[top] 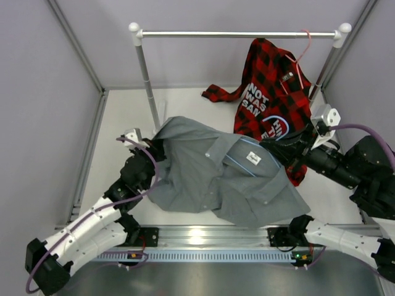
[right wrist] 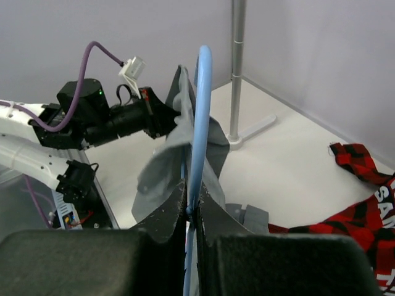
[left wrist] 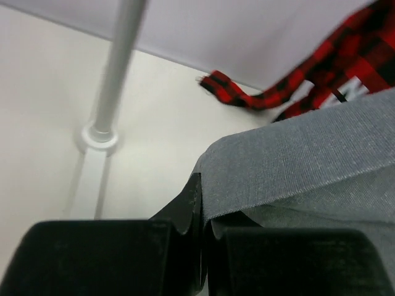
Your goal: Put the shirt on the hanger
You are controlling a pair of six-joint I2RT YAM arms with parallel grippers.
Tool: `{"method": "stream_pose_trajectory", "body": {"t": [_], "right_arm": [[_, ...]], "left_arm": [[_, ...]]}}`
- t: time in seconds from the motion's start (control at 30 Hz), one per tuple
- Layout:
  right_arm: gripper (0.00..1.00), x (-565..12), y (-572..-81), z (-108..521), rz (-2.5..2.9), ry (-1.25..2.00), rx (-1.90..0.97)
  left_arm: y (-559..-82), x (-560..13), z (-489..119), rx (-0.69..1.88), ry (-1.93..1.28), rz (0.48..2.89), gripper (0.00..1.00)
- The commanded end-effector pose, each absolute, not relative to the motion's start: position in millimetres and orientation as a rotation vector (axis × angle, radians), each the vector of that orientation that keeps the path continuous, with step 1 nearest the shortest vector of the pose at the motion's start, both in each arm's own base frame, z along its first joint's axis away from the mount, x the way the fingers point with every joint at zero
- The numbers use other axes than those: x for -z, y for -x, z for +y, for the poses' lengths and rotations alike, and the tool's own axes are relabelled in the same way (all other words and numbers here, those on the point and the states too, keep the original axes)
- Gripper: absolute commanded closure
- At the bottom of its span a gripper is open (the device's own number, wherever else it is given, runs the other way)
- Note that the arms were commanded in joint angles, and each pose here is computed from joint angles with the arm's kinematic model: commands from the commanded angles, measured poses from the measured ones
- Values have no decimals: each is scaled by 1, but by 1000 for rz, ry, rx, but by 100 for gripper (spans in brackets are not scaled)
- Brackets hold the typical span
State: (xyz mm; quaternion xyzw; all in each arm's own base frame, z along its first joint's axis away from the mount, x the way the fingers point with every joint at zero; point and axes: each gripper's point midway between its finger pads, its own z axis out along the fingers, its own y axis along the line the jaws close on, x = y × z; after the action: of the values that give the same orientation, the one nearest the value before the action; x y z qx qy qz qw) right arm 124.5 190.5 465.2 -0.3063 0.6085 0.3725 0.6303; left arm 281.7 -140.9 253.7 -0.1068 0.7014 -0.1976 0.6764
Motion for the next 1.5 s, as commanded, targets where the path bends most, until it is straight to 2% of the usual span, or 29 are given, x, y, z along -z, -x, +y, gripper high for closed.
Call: {"method": "stream_pose_trajectory", "body": {"t": [0.0,0.1,0.2,0.27,0.4,0.5,0.7,0.73,0.77,0.8,0.83,0.87,0.93,1.03,1.13,1.17,1.2,1.27,1.3,1.33,1.37,1.43,1.47], "right_arm": [[100,-481,-122,171,1341,609,-840],[100,-482,-121,170,1338,603,-849],[100,-482,-123,180,1346,623,-864],[100,-487,-125,185,1342,632,-868],[100,-488,-137,201,1365,652,-858],[100,-494,-142,206,1359,656,-850],[100,-503,-146,196,1346,609,-810],[100,-504,-146,195,1345,607,-809],[100,-504,-146,195,1344,608,-808],[100,-504,-146,195,1345,606,-807],[100,-504,-146,194,1344,608,-804],[100,-504,-149,191,1350,589,-787],[100,-502,-152,189,1359,574,-770],[100,-493,-161,184,1402,539,-723],[100,-481,-163,191,1436,562,-723],[100,-478,-163,194,1445,579,-727],[100,-475,-161,198,1453,603,-740],[100,-465,-159,200,1481,634,-735],[100,-463,-157,199,1485,651,-738],[100,-452,-156,197,1509,673,-720],[100,-451,-151,191,1496,668,-723],[100,-441,-147,186,1500,678,-721],[100,-443,-140,182,1483,679,-734]], "left_arm": [[-294,-240,-81,308,537,1574,100],[-300,-233,-88,414,512,1608,100],[-297,-248,-113,553,387,1582,100],[-290,-272,-138,696,257,1518,100],[-272,-312,-161,823,84,1422,100],[-270,-320,-161,807,54,1426,100],[-284,-285,-125,614,251,1549,100],[-286,-282,-120,585,278,1558,88],[-286,-283,-117,578,303,1561,68],[-285,-277,-112,550,322,1586,33],[-286,-278,-104,512,356,1587,9],[-284,-292,-100,497,355,1563,2],[-277,-294,-87,429,359,1592,2],[-257,-352,-72,435,340,1469,2],[-226,-429,-115,654,14,1279,7],[-207,-449,-160,792,-272,1246,7],[-199,-458,-182,859,-415,1230,6],[-194,-471,-227,1007,-684,1233,4],[-172,-467,-247,1141,-884,1214,2],[-169,-487,-253,1165,-939,1176,2],[-190,-470,-270,1229,-960,1263,2],[-168,-477,-280,1345,-1170,1163,2],[-175,-467,-290,1375,-1226,1155,2]]}}
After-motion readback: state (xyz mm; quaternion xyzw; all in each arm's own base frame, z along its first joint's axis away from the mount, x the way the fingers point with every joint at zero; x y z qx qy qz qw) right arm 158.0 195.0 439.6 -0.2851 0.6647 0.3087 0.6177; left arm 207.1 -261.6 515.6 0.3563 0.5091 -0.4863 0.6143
